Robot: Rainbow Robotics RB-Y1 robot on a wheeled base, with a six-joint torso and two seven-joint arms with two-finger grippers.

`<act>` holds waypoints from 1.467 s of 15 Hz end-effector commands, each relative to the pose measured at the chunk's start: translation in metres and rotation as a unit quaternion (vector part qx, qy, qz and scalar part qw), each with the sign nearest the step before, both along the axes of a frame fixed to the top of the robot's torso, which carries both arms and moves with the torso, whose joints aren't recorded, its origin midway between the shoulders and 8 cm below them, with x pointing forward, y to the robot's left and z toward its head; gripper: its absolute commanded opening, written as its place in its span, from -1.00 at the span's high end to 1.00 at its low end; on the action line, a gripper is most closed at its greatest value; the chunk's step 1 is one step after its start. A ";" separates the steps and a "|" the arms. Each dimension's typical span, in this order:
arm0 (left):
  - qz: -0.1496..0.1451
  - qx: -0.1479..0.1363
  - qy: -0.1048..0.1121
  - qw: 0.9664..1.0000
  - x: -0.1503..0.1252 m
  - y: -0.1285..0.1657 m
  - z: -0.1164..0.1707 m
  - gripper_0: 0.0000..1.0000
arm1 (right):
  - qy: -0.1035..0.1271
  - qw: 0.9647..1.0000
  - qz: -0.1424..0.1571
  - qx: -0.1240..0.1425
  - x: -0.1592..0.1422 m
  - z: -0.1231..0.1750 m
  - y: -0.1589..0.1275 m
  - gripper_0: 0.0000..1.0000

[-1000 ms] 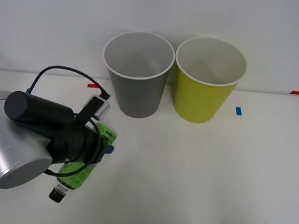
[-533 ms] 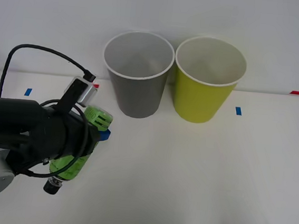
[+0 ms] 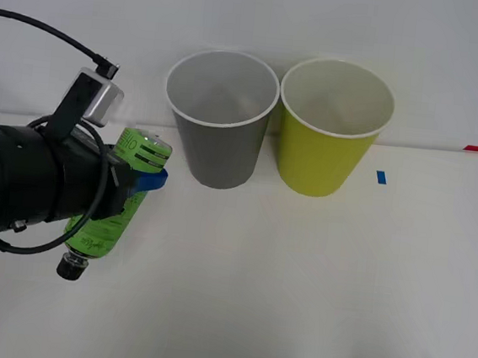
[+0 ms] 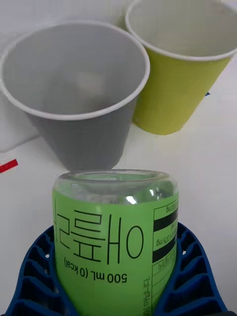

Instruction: Put cans in the gray bin and PET bottles in the light green bin.

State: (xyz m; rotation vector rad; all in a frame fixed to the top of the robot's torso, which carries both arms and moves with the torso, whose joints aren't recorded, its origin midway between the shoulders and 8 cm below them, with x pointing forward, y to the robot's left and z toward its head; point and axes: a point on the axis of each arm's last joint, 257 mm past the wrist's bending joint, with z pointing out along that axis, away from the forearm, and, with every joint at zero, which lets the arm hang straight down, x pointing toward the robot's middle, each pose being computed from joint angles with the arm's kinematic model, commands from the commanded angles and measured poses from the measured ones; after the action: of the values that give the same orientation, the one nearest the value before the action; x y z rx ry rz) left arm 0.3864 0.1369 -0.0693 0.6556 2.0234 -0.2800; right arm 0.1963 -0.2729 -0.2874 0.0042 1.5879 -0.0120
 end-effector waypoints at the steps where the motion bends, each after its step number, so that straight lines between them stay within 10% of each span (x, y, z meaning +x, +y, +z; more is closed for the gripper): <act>1: -0.011 -0.006 -0.036 0.999 0.006 0.000 0.035 1.00 | 0.000 1.000 0.000 0.000 0.000 0.000 0.000 -1.00; 9: -0.009 -0.011 -0.102 0.995 0.030 -0.009 0.105 1.00 | 0.000 1.000 0.000 0.000 0.000 0.000 0.000 -1.00; 22: -0.012 -0.156 -0.155 0.975 0.087 -0.066 0.231 1.00 | 0.000 1.000 0.000 0.000 0.000 0.000 0.000 -1.00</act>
State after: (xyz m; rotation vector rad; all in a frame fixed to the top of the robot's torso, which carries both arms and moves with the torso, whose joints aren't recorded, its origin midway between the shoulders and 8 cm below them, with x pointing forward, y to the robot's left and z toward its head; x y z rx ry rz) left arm 0.4681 0.0793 0.1555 0.4951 1.6384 -0.4607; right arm 0.1963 -0.2729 -0.2874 0.0042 1.5879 -0.0119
